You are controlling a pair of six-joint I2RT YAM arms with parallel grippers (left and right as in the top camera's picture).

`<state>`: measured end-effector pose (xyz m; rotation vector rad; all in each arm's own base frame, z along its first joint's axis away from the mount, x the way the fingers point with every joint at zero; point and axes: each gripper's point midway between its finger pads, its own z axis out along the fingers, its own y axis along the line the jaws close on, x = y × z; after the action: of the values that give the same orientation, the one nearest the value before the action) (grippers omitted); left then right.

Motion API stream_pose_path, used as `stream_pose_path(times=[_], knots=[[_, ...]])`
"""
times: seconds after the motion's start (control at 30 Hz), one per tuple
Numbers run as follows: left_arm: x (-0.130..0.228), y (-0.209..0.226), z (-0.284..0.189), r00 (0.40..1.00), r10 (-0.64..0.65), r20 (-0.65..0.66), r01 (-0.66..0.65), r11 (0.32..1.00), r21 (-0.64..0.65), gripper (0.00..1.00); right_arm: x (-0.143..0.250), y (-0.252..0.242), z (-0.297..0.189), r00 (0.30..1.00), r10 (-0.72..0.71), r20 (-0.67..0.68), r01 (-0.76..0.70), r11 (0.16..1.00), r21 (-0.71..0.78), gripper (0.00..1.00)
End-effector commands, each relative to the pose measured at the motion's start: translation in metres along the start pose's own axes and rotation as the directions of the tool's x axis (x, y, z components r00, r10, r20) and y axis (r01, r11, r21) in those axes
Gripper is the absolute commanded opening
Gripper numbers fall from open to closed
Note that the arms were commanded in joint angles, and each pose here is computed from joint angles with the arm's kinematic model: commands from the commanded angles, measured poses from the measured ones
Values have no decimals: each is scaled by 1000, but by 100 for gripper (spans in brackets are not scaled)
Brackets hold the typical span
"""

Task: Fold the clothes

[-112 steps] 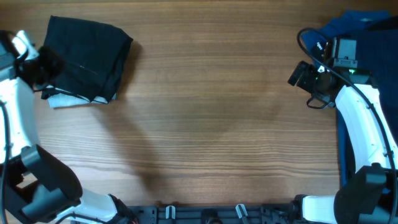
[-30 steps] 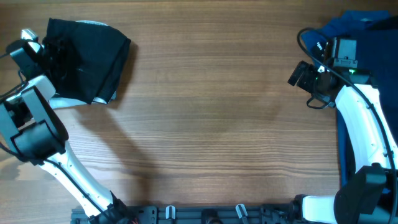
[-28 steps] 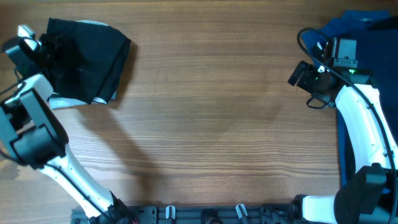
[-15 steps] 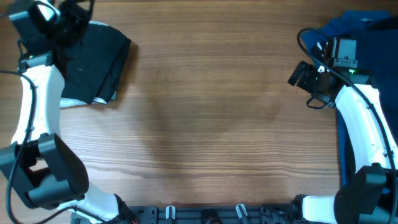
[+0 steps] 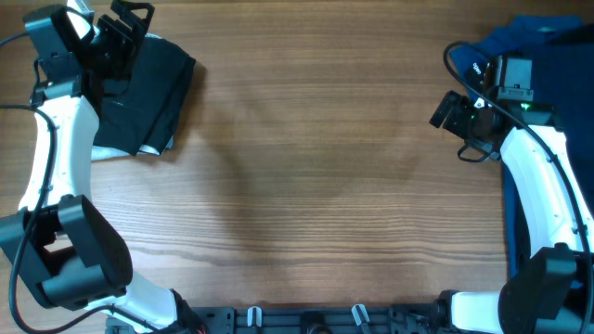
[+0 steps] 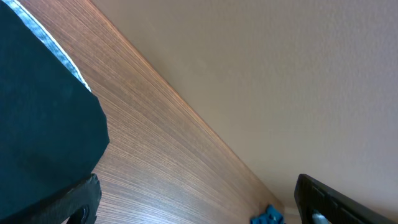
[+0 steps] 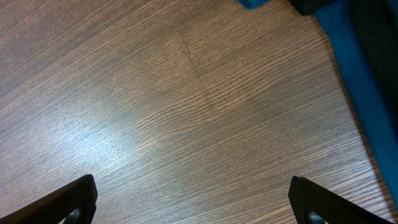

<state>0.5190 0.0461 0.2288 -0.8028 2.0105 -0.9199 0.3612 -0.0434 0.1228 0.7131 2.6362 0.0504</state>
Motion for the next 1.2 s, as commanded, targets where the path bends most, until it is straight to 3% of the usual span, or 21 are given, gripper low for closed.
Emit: stream_pose_path(times=[0.0, 0.3, 0.47, 0.53, 0.73, 0.9, 1.17], knots=[[1, 4, 2, 1000, -2, 0, 2, 1000, -11, 100, -5, -1, -3, 1000, 8, 21, -8, 1000, 9, 100], [1, 4, 2, 1000, -2, 0, 2, 1000, -11, 100, -10, 3, -22, 997, 8, 72, -7, 1000, -15, 100], [1, 4, 2, 1000, -2, 0, 2, 1000, -11, 100, -16, 29, -114, 954, -18, 299, 66, 986, -153, 99], [1, 4, 2, 1000, -2, 0, 2, 1000, -11, 100, -3, 47, -177, 897, -33, 440, 154, 958, -243, 100], [1, 4, 2, 1000, -2, 0, 2, 1000, -11, 100, 48, 46, -271, 784, -2, 621, 316, 861, -397, 100], [1, 4, 2, 1000, -2, 0, 2, 1000, -11, 100, 91, 20, -278, 775, 87, 626, 308, 812, -495, 100], [1, 4, 2, 1000, -2, 0, 2, 1000, -11, 100, 109, 3, -224, 681, 128, 721, 343, 814, -468, 100]])
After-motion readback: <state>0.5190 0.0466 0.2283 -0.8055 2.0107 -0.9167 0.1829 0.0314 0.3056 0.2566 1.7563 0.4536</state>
